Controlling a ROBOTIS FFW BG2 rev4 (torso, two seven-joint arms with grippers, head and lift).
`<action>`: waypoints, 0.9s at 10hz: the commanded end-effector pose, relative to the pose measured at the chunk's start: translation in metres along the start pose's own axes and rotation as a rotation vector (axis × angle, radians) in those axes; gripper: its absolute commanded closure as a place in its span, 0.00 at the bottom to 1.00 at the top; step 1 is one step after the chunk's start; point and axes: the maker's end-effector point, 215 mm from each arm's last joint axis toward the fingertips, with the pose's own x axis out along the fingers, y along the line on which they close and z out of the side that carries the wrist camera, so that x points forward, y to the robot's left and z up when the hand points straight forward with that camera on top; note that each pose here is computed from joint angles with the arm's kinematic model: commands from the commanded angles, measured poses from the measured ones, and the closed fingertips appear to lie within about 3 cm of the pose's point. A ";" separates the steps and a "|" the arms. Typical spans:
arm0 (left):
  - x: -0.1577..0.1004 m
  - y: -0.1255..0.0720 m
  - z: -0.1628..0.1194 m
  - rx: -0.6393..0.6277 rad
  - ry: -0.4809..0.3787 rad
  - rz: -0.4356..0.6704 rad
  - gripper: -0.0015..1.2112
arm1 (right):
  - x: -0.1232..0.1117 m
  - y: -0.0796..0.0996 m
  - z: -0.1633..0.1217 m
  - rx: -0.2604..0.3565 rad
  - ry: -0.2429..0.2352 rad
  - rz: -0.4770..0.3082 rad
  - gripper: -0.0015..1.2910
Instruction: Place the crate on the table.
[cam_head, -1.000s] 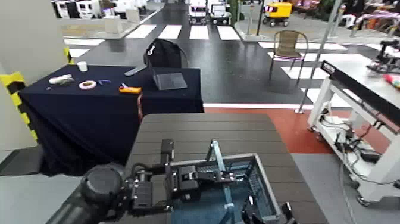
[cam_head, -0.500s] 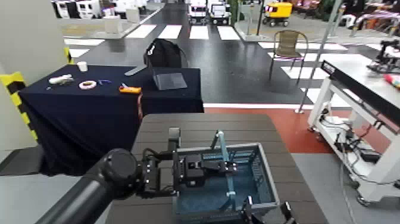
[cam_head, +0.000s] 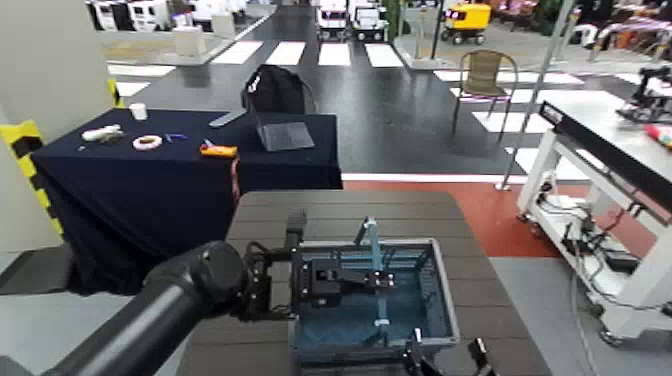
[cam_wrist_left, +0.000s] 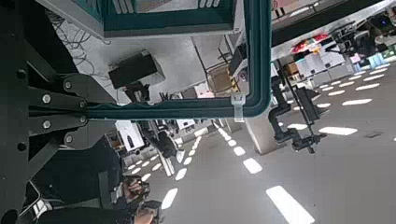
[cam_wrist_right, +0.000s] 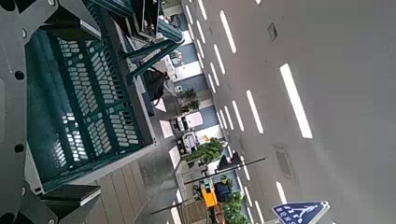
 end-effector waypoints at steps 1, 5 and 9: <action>0.001 0.007 0.000 0.029 0.011 0.012 0.94 | 0.001 0.001 0.001 0.003 -0.003 0.002 0.11; 0.000 0.016 -0.003 0.019 -0.006 0.010 0.89 | 0.001 0.002 0.002 0.003 -0.006 0.006 0.11; 0.001 0.020 0.001 0.038 -0.017 0.015 0.73 | 0.002 0.003 0.003 0.007 -0.010 0.007 0.11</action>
